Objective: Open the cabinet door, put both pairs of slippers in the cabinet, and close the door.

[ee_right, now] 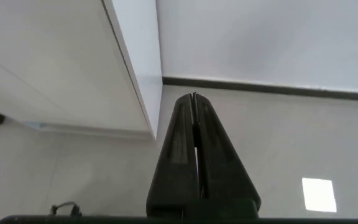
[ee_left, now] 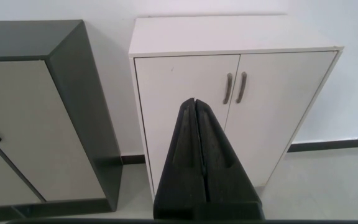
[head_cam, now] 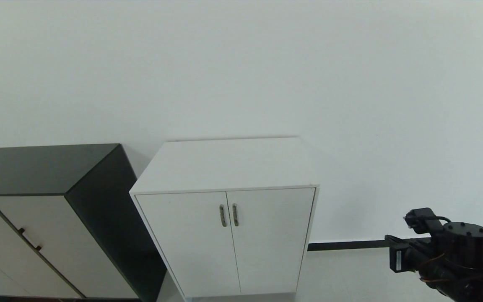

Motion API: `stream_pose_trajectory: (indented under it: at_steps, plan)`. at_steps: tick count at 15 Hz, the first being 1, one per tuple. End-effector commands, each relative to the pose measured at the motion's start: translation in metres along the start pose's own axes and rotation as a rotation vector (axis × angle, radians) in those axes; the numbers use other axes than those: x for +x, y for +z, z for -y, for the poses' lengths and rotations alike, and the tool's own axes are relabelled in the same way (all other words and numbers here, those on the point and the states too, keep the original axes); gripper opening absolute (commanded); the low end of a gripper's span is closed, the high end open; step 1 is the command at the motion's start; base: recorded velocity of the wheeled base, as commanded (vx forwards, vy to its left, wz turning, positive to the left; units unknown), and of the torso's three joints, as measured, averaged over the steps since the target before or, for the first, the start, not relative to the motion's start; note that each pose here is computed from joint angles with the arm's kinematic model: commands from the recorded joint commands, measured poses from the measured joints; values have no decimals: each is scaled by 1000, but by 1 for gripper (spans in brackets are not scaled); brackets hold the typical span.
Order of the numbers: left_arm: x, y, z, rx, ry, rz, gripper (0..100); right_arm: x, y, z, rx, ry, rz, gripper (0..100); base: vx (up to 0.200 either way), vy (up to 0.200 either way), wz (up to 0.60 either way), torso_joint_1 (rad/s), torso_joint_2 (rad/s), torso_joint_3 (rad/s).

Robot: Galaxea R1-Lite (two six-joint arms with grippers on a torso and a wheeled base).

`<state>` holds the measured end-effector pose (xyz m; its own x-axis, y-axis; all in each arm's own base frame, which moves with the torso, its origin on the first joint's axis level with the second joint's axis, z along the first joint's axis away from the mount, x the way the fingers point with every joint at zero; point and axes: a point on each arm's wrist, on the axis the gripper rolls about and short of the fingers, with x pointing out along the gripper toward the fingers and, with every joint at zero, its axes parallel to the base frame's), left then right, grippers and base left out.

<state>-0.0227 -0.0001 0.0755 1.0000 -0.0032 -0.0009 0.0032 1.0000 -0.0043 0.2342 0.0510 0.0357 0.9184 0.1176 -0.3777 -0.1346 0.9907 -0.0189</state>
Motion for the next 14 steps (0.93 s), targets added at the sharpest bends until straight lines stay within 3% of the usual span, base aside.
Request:
stream_pose_trajectory:
  at_steps: [1, 6, 14]
  plan:
    - [0, 0, 0, 0, 0, -1, 0, -24, 1, 7, 9, 16, -5, 0, 0, 0, 0, 0, 0, 0]
    - [0, 0, 0, 0, 0, -1, 0, -48, 16, 19, 27, -21, 50, 0, 0, 0, 0, 0, 0, 0]
    - [0, 0, 0, 0, 0, -1, 0, -129, 17, 17, 31, 78, -36, 0, 0, 0, 0, 0, 0, 0]
